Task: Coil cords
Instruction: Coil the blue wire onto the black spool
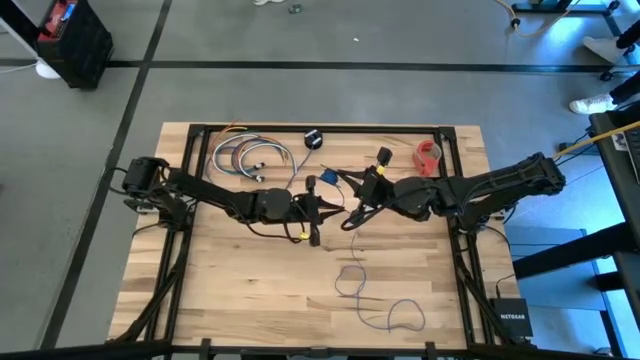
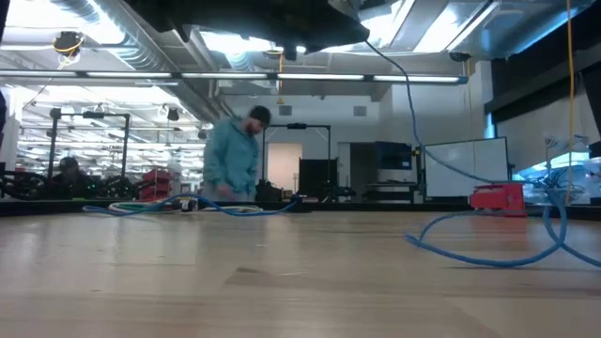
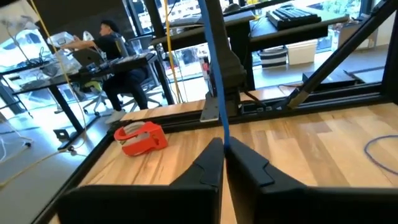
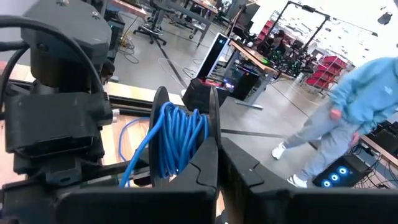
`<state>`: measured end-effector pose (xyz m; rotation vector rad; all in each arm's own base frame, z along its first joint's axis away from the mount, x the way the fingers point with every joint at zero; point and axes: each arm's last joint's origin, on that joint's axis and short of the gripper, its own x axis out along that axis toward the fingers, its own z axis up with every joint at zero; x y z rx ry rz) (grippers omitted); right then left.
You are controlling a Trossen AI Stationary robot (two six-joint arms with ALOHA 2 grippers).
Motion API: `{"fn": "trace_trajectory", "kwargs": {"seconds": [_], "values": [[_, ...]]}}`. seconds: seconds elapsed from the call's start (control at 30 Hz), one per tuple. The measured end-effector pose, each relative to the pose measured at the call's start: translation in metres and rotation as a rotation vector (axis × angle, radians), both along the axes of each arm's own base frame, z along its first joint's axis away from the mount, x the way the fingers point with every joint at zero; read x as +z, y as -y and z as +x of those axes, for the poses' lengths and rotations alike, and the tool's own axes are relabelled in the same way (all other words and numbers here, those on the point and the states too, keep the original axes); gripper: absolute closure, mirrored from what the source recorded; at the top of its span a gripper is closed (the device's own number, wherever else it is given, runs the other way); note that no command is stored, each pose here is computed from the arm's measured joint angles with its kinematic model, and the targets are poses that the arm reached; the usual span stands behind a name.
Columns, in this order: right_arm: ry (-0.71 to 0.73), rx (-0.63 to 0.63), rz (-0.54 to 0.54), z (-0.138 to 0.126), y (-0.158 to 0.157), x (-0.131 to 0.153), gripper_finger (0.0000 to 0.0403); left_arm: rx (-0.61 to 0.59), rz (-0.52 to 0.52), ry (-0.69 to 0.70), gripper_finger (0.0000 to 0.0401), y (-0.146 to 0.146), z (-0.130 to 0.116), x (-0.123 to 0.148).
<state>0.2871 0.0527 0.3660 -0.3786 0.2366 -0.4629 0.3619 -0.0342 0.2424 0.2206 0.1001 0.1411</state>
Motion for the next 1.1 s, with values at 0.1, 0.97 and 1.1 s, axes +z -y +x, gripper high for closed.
{"fn": "trace_trajectory", "kwargs": {"seconds": [0.1,0.97,1.1], "values": [[0.032,0.019,0.009,0.001,-0.001,0.003,0.0397,0.002,-0.002,0.038,0.0395,-0.001,0.001,0.003],[-0.089,0.105,-0.016,-0.016,-0.04,-0.008,0.0399,0.26,0.115,-0.251,0.0395,-0.03,-0.051,0.037],[-0.139,0.068,-0.007,-0.017,-0.037,-0.015,0.0399,0.264,0.097,-0.229,0.0398,-0.031,-0.067,0.054]]}}
